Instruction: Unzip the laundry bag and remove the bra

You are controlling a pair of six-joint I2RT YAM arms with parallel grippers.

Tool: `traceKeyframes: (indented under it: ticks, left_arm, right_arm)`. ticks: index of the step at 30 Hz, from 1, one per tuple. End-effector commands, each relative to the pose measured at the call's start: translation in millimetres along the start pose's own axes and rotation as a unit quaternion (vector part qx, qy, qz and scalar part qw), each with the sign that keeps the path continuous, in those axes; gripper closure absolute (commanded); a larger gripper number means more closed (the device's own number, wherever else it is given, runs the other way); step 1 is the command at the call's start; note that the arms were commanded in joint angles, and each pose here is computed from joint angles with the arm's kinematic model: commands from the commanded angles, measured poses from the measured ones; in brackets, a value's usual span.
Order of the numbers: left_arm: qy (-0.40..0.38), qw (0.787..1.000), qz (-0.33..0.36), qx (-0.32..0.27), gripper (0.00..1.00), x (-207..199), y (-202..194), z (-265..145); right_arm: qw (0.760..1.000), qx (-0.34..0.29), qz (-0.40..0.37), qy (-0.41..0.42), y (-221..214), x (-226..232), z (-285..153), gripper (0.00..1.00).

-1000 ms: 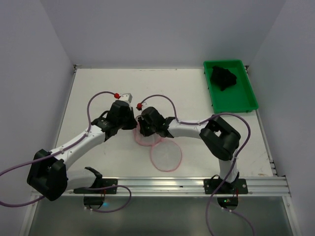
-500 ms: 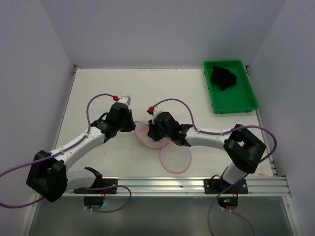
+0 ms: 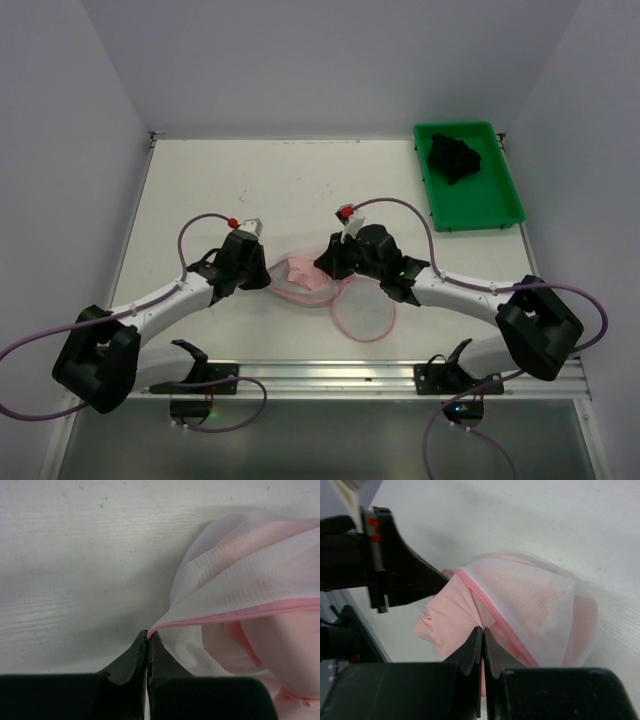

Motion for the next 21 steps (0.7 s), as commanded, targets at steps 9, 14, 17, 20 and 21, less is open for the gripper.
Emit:
traceKeyframes:
  ticks: [9, 14, 17, 20, 21]
  left_arm:
    - [-0.095, 0.994, -0.057, 0.014, 1.0, -25.9, 2.5, 6.6]
    - [-0.16, 0.983, -0.09, -0.002, 1.0, -49.8, 16.1, -9.0]
    - [-0.22, 0.97, -0.102, -0.015, 1.0, -64.3, 22.2, -26.5]
    - [-0.246, 0.963, -0.102, -0.032, 1.0, -69.5, 27.5, -46.0]
    - [-0.251, 0.962, -0.101, -0.039, 1.0, -71.1, 29.9, -51.9]
  right_arm:
    - [0.952, -0.175, -0.015, 0.25, 104.6, 70.9, -59.4, 1.0]
    - [0.924, -0.212, -0.01, 0.318, 129.3, 88.1, -74.1, 1.0]
    - [0.922, -0.225, -0.003, 0.315, 134.3, 87.0, -71.7, 1.0]
    - [0.933, -0.216, 0.003, 0.289, 135.6, 79.6, -63.7, 1.0]
    - [0.94, -0.206, 0.005, 0.271, 133.3, 75.7, -59.7, 1.0]
Point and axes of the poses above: each gripper's point midway between its finger pads, its own z axis out along the fingers, its own x axis along the line the jaws close on, y = z × x, the point moved 8 cm from there along -z, back along the fingers, and after that the axes turned 15 degrees about -z, right-handed, at the moved point
